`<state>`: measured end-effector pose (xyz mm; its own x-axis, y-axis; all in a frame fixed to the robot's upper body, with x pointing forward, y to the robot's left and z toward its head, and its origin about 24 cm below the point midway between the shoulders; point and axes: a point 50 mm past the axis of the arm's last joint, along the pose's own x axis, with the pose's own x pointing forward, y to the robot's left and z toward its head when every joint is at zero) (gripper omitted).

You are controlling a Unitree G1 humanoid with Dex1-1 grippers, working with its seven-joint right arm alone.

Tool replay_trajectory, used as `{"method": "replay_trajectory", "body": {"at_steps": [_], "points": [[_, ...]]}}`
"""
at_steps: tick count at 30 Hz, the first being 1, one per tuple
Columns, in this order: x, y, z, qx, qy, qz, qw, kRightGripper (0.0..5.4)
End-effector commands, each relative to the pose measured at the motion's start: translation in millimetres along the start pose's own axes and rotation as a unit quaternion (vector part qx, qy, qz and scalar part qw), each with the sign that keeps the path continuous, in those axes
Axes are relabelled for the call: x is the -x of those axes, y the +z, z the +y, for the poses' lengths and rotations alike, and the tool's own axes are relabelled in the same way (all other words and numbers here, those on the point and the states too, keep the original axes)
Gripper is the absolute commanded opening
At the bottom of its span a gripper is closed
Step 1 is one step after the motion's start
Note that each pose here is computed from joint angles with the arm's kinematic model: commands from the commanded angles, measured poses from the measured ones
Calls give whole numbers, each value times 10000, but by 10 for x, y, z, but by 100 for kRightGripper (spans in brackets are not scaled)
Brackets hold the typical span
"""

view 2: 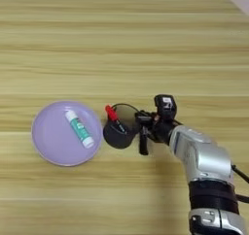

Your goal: Move the objects on the table

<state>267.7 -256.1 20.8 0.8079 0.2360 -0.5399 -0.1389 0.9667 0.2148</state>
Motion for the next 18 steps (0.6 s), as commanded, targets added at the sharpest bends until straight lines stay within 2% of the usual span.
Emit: {"method": "replay_trajectory", "body": {"at_steps": [1,18], "points": [[48,284,-23,343,-125,-433,9984,124],[52,309,23,258,3,-588,9979,285]]}}
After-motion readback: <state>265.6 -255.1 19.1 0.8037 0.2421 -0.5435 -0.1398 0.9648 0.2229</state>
